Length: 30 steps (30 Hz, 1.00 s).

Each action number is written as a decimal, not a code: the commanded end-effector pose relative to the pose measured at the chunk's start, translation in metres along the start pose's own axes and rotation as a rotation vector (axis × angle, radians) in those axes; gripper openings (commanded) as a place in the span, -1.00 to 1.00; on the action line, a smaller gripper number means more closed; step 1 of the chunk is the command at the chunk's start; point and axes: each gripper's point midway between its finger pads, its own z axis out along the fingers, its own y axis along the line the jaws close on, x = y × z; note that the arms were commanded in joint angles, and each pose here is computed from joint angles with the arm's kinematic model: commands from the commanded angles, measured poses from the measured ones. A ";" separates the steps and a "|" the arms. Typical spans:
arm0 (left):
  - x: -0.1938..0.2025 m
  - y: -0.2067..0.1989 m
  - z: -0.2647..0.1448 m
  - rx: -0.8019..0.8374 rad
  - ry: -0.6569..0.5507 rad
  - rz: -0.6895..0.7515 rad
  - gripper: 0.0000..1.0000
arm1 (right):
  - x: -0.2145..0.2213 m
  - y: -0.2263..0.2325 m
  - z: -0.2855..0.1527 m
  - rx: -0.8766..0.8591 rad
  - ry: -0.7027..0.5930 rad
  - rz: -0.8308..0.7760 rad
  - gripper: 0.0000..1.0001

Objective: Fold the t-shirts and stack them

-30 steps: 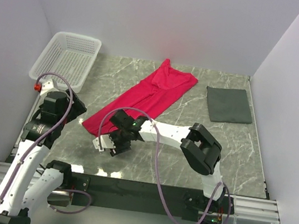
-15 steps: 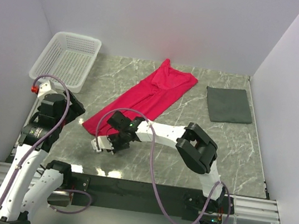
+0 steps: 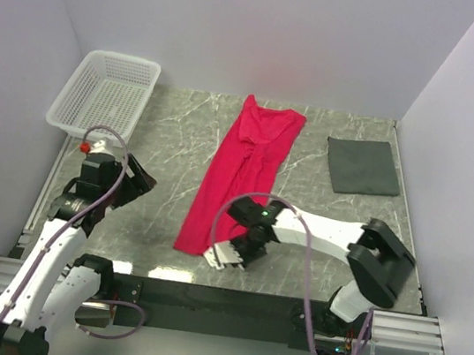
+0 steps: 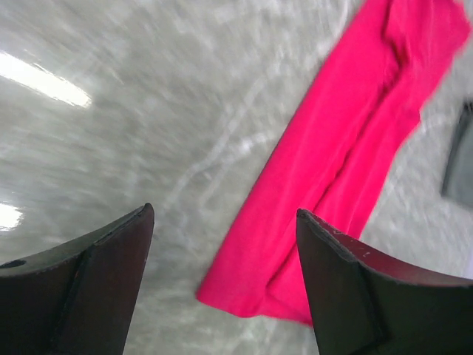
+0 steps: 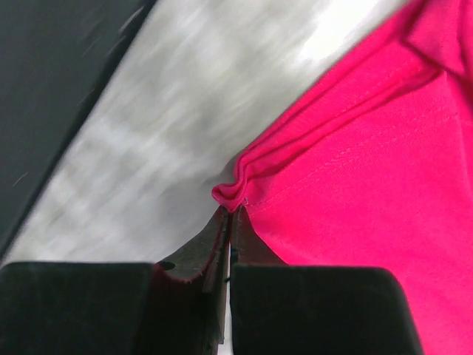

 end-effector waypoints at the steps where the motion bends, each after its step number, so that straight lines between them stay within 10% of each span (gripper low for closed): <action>1: 0.029 -0.032 0.010 0.192 0.156 -0.043 0.65 | 0.026 0.044 -0.013 -0.053 0.055 -0.037 -1.00; 9: 0.080 -0.050 0.025 0.305 0.424 -0.076 0.60 | 0.070 0.086 -0.025 -0.040 0.123 0.040 -0.94; 15: 0.112 -0.071 0.027 0.315 0.536 0.027 0.60 | 0.065 0.092 -0.038 0.015 0.094 0.051 -0.43; 19: 0.130 -0.073 0.029 0.282 0.578 0.097 0.59 | 0.044 0.089 -0.064 0.067 -0.002 0.120 -0.15; 30: 0.179 -0.072 0.005 0.278 0.669 0.266 0.56 | 0.065 0.031 -0.175 0.515 -0.393 0.691 -0.15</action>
